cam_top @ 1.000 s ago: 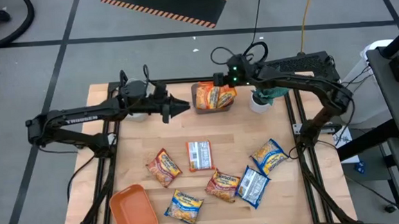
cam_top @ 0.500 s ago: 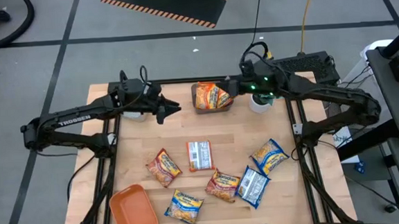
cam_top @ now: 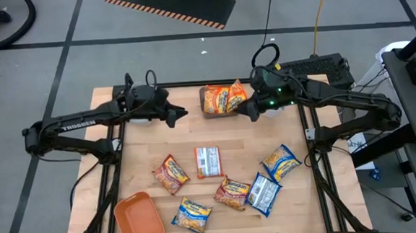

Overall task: Sort Maruchan noodles
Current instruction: Put the left red noodle pack into the grey bin

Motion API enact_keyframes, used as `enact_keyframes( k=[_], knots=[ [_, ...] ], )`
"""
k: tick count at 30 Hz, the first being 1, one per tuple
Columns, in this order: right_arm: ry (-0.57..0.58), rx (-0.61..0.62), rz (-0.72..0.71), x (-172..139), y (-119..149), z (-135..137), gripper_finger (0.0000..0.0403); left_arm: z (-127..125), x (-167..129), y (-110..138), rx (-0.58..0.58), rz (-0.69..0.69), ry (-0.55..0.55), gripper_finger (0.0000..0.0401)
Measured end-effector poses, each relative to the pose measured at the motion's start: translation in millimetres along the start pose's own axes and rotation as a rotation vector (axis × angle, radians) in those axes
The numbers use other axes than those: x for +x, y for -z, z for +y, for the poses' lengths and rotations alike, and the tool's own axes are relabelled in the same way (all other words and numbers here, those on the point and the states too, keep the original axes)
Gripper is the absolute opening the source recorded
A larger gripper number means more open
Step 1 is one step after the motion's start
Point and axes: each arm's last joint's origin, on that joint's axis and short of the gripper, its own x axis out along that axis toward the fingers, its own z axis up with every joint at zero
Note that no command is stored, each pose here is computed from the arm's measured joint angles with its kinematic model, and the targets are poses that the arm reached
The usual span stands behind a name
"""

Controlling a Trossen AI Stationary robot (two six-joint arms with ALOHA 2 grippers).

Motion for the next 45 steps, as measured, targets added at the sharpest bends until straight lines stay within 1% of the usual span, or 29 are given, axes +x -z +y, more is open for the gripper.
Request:
enact_keyframes(
  k=[6,8,10,14,18,21,24,31,35,40,45],
  knots=[
    [-0.08,-0.055,0.113,-1.8,1.3,-6.3,0.0193,-17.2,1.8,14.2,-0.025,0.016,-0.001,0.0159],
    [-0.112,-0.083,0.166,-2.8,3.1,-8.8,0.0193,-21.5,1.8,19.9,-0.033,0.019,-0.028,0.0159],
    [-0.135,-0.136,0.209,-3.5,5.9,-10.3,0.0193,-25.1,1.6,25.4,-0.044,0.018,-0.059,0.0159],
    [-0.12,-0.25,0.277,-4.8,12.8,-14.4,0.0193,-29.3,0.6,38.3,-0.07,0.049,-0.128,0.0159],
    [-0.102,-0.294,0.327,-6.1,17.7,-17.7,0.0193,-27.8,-2.5,55.6,-0.154,0.161,-0.217,0.0159],
    [-0.104,-0.321,0.335,-6.4,18.4,-18.2,0.0193,-23.9,-7.6,68.7,-0.241,0.253,-0.313,0.0159],
    [-0.124,-0.333,0.34,-6.5,18.6,-17.7,0.0193,-22.1,-12.1,77.8,-0.3,0.32,-0.374,0.0159],
    [-0.137,-0.387,0.337,-6.5,18.6,-17.5,0.0193,-19.6,-12.0,88.8,-0.364,0.384,-0.467,0.0159],
    [-0.142,-0.409,0.335,-6.4,18.4,-17.5,0.0193,-17.6,-2.8,96.4,-0.419,0.458,-0.513,0.0159],
    [-0.137,-0.378,0.336,-6.4,18.4,-17.4,0.0193,-15.2,12.2,106.9,-0.465,0.561,-0.553,0.016],
    [-0.137,-0.353,0.324,-6.0,17.2,-16.6,0.0193,-12.9,25.9,114.7,-0.532,0.598,-0.598,0.0163]
  ],
)
